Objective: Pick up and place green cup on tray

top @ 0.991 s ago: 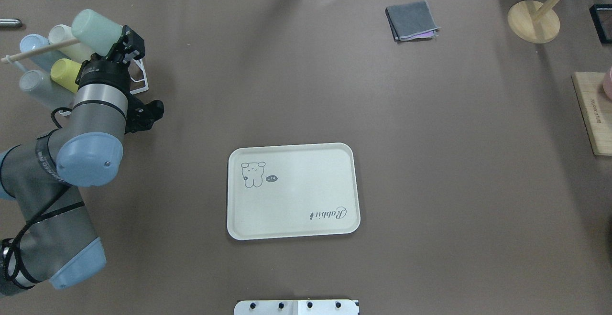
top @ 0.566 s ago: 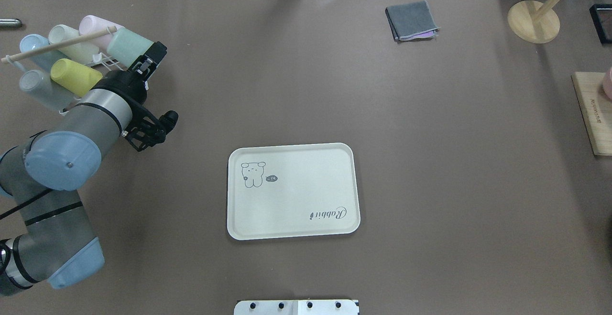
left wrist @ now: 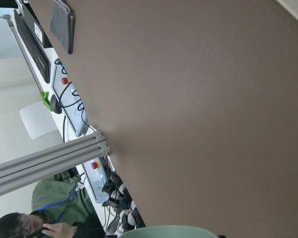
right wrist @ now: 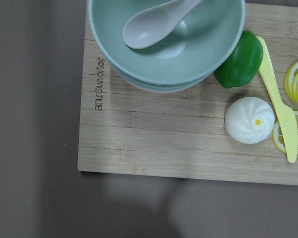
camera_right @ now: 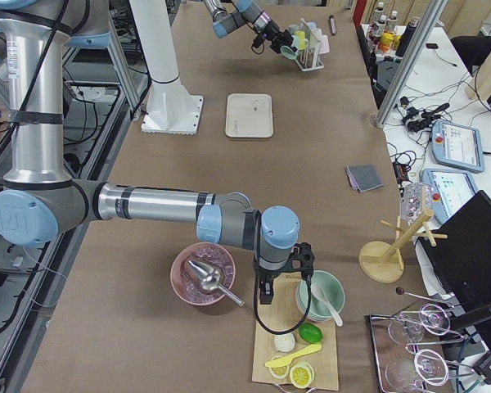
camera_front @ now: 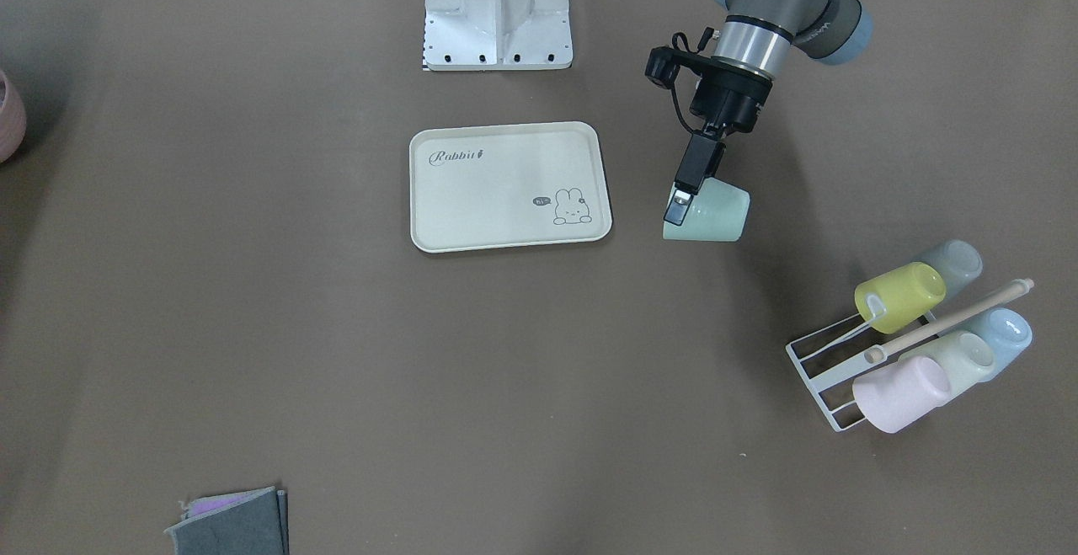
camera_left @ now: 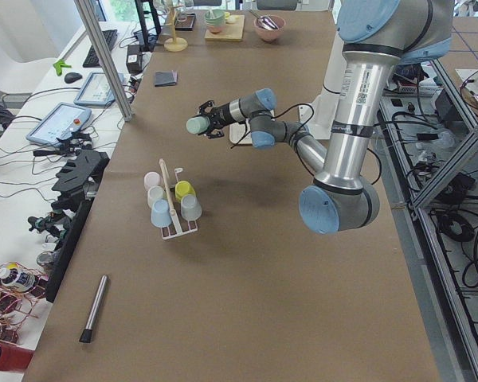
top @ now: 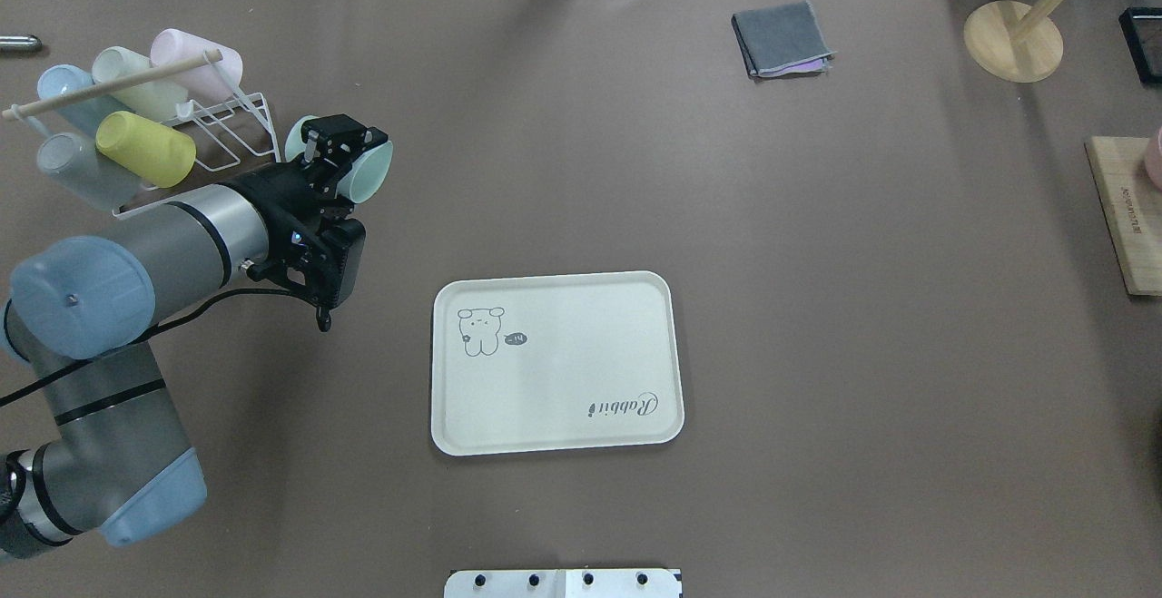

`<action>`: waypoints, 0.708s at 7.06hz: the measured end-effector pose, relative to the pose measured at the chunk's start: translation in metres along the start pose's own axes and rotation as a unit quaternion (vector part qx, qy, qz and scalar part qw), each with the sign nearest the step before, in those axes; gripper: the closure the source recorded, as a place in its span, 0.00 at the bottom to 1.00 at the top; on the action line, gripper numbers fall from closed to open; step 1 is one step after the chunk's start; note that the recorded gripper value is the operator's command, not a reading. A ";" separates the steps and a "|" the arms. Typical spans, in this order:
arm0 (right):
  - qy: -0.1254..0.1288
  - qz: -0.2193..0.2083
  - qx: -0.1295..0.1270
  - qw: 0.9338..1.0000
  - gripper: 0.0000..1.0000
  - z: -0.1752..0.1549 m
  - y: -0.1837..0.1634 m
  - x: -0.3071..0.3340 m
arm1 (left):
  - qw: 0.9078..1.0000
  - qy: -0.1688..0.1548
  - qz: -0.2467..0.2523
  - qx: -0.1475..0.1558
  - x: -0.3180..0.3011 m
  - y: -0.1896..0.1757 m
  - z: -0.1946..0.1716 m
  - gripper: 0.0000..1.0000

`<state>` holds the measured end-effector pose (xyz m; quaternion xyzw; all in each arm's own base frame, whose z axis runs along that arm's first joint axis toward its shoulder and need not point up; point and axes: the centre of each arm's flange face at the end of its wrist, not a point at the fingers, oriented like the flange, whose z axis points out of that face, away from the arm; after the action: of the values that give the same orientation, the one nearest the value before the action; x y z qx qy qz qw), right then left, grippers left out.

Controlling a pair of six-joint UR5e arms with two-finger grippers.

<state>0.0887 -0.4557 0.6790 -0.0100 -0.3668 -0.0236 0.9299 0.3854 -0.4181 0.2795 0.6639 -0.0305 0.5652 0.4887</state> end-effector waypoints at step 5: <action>0.002 -0.001 0.003 1.000 0.00 -0.001 -0.002 -0.001 | 0.931 0.023 -0.306 0.197 -0.013 -0.061 0.016 0.63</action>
<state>0.0890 -0.4574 0.6777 -0.0067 -0.3653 -0.0237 0.9306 0.4285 -0.4042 0.2339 0.7110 0.2975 0.3980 0.4976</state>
